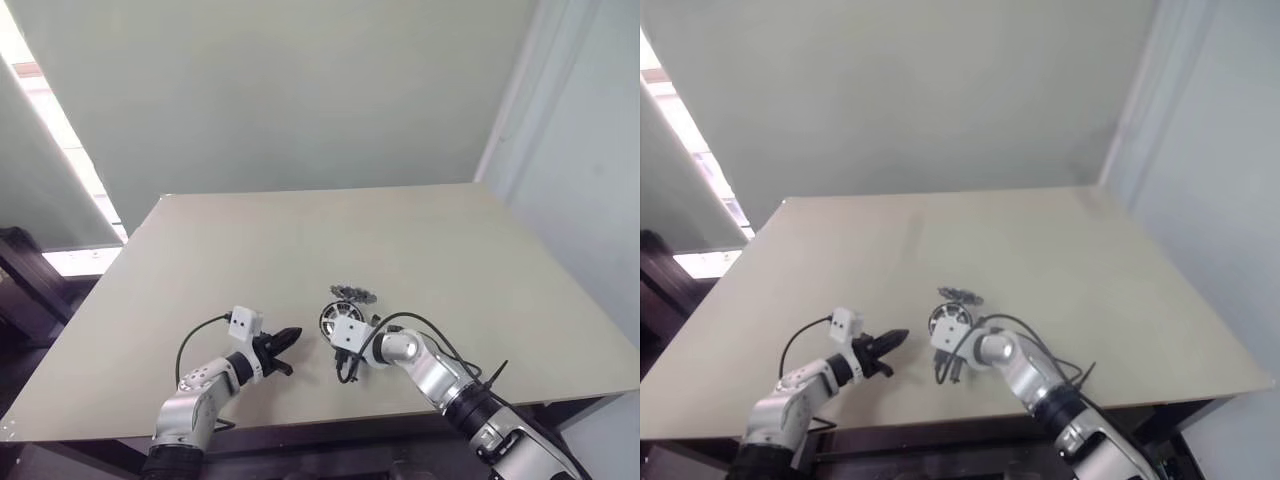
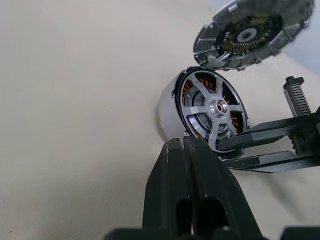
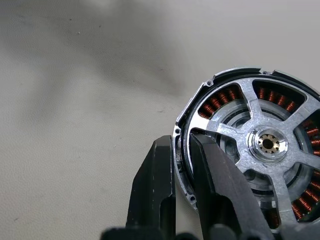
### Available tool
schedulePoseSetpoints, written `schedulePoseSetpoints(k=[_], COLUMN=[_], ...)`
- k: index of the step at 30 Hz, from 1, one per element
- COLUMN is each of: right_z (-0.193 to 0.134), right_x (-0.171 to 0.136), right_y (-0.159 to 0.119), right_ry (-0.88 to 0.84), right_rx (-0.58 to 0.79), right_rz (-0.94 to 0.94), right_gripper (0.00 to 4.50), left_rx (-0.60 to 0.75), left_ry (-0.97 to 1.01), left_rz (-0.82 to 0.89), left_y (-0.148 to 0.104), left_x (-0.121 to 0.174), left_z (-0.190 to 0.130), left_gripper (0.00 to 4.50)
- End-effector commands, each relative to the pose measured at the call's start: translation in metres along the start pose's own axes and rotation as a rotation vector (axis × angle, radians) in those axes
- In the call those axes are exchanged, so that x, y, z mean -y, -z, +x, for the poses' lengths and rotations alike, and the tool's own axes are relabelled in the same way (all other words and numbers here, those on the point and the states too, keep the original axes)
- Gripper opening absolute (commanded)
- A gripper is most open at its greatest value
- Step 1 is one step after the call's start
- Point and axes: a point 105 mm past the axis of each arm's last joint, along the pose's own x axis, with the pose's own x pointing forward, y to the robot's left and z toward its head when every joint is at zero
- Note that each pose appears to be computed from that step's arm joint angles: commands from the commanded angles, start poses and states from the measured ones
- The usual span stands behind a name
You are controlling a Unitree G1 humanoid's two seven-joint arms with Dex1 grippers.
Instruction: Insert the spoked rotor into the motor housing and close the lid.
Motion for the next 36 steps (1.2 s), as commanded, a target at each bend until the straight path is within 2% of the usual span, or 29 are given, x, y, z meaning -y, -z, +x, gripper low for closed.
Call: schedulePoseSetpoints(k=[1,3,7,13,20,23,27,28,29,36], right_z=[-0.007,-0.009,-0.023,-0.036,-0.038,-0.032,-0.024,-0.023,-0.021,-0.023], right_x=[0.013,0.012,0.007,-0.012,-0.030,-0.028,-0.017,-0.016,-0.017,-0.013], right_y=[-0.011,-0.016,-0.040,-0.067,-0.079,-0.078,-0.068,-0.066,-0.067,-0.078], right_ry=[0.038,0.024,0.004,-0.082,-0.144,-0.101,0.005,0.018,0.017,0.026], right_rx=[0.011,0.015,0.036,0.070,0.083,0.078,0.057,0.057,0.065,0.124], right_rz=[0.065,0.123,0.388,0.565,0.694,0.723,0.667,0.654,0.654,0.658], right_gripper=[0.17,0.17,0.13,0.12,0.08,0.08,0.08,0.82,1.03,3.46], left_rx=[0.054,0.054,0.057,0.066,0.069,0.069,0.070,0.071,0.071,0.070], left_ry=[0.005,0.004,0.001,-0.011,-0.011,-0.009,-0.011,-0.011,-0.013,-0.023], left_rz=[0.035,0.035,0.027,0.017,0.004,-0.002,-0.003,-0.002,-0.001,0.005], left_y=[-0.016,-0.016,-0.014,-0.012,-0.008,-0.006,-0.006,-0.006,-0.006,-0.007], left_x=[0.002,0.002,0.001,-0.001,0.000,0.001,0.001,0.001,0.000,-0.002], left_z=[-0.002,-0.001,-0.001,-0.002,0.000,0.001,0.001,0.001,0.000,-0.005], left_gripper=[0.00,0.00,0.00,0.00,0.00,0.00,0.00,0.00,0.00,0.00])
